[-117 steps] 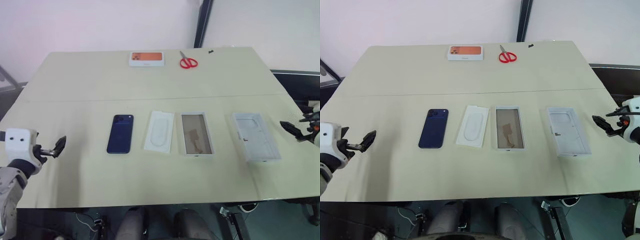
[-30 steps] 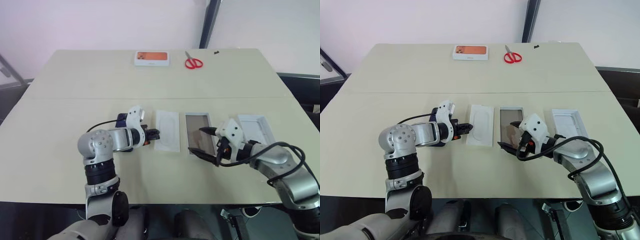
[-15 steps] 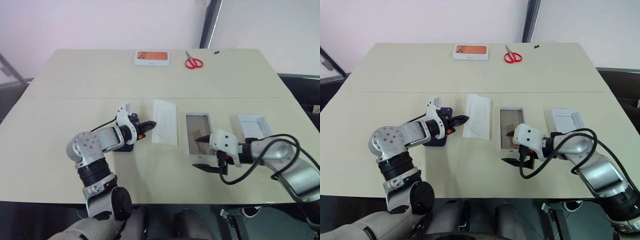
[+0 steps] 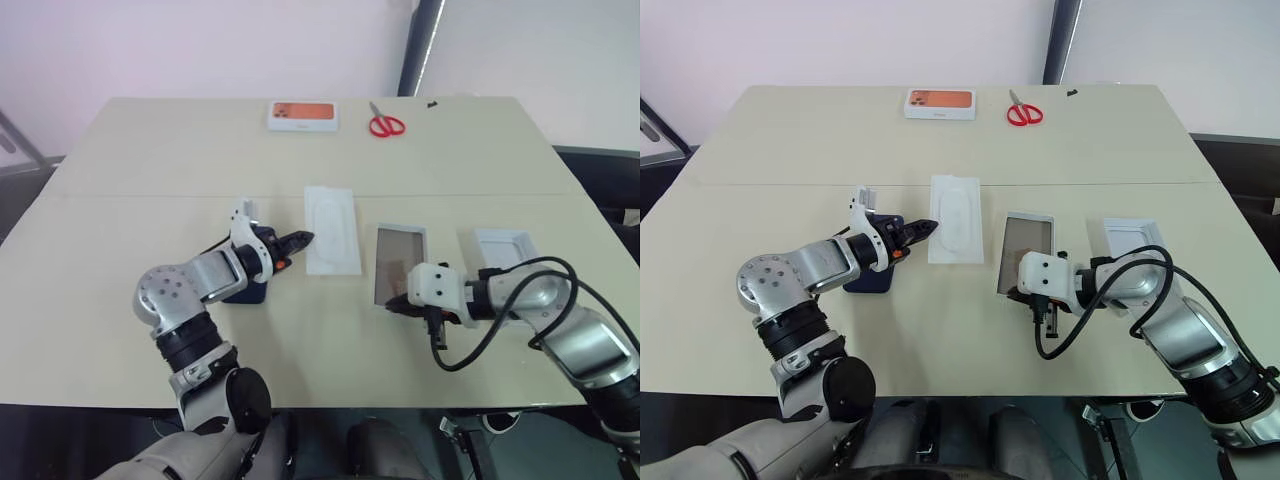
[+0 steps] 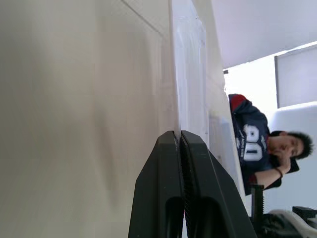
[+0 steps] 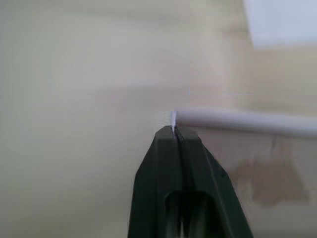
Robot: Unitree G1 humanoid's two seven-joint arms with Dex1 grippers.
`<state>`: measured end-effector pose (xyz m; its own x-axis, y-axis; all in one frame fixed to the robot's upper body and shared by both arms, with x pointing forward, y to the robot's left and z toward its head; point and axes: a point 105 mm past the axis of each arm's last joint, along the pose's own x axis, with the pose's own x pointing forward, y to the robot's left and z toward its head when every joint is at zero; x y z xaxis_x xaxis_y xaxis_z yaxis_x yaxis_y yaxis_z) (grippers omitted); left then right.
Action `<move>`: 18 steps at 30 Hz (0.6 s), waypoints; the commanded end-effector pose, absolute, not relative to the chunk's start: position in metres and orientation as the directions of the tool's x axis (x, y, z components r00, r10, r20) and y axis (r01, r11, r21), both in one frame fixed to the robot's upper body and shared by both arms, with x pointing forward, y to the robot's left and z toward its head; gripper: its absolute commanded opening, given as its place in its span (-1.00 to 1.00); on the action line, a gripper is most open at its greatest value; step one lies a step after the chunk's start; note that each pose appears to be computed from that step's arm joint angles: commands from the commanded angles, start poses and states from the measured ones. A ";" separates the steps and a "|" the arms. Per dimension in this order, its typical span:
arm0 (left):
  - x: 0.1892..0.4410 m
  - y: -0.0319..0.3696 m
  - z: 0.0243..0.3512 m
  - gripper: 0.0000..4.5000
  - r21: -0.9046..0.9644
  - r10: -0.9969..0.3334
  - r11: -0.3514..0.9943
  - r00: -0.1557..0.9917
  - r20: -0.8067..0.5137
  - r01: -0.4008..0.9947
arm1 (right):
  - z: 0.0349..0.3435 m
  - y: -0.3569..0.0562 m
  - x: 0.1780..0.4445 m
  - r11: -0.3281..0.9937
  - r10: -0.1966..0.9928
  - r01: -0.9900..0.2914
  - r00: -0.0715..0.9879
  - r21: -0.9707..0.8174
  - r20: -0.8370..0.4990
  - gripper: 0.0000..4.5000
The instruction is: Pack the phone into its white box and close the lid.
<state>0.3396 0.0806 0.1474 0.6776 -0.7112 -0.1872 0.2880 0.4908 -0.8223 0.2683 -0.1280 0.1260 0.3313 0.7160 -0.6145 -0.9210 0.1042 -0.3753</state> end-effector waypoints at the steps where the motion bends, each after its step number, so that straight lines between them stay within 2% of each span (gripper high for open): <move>1: 0.338 0.076 0.160 -1.00 -0.818 -0.731 0.467 0.667 -0.144 0.336 | 0.134 -0.110 0.260 0.049 0.746 -0.919 0.294 -0.391 -0.598 -0.99; 5: 0.337 0.073 0.161 -1.00 -0.820 -0.742 0.457 0.657 -0.136 0.346 | 0.134 -0.095 0.262 0.046 0.760 -0.915 0.293 -0.401 -0.580 -0.99; 9: 0.335 0.070 0.158 -1.00 -0.816 -0.745 0.464 0.650 -0.149 0.344 | 0.132 -0.099 0.265 0.061 0.751 -0.908 0.315 -0.413 -0.581 -0.99; 12: 0.335 0.071 0.158 -1.00 -0.816 -0.746 0.465 0.648 -0.153 0.343 | 0.138 -0.110 0.261 0.096 0.748 -0.927 0.307 -0.363 -0.588 -0.61; 14: 0.334 0.070 0.156 -1.00 -0.812 -0.750 0.470 0.642 -0.161 0.346 | 0.139 -0.120 0.264 0.108 0.724 -0.915 0.340 -0.388 -0.601 -0.19; 16: 0.333 0.068 0.155 -1.00 -0.808 -0.755 0.473 0.634 -0.167 0.351 | 0.138 -0.127 0.267 0.125 0.701 -0.907 0.367 -0.402 -0.611 0.31; 17: 0.332 0.067 0.155 -1.00 -0.807 -0.757 0.474 0.632 -0.168 0.353 | 0.136 -0.130 0.267 0.132 0.694 -0.907 0.372 -0.399 -0.616 0.44; 18: 0.332 0.067 0.155 -1.00 -0.807 -0.758 0.473 0.630 -0.168 0.354 | 0.134 -0.133 0.268 0.142 0.687 -0.908 0.376 -0.393 -0.622 0.44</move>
<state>0.3355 0.0721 0.1474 0.6510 -0.7338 -0.1943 0.3093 0.4902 -0.8149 0.2657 -0.1302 0.1265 0.3471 0.6893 -0.6359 -0.9246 0.1379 -0.3552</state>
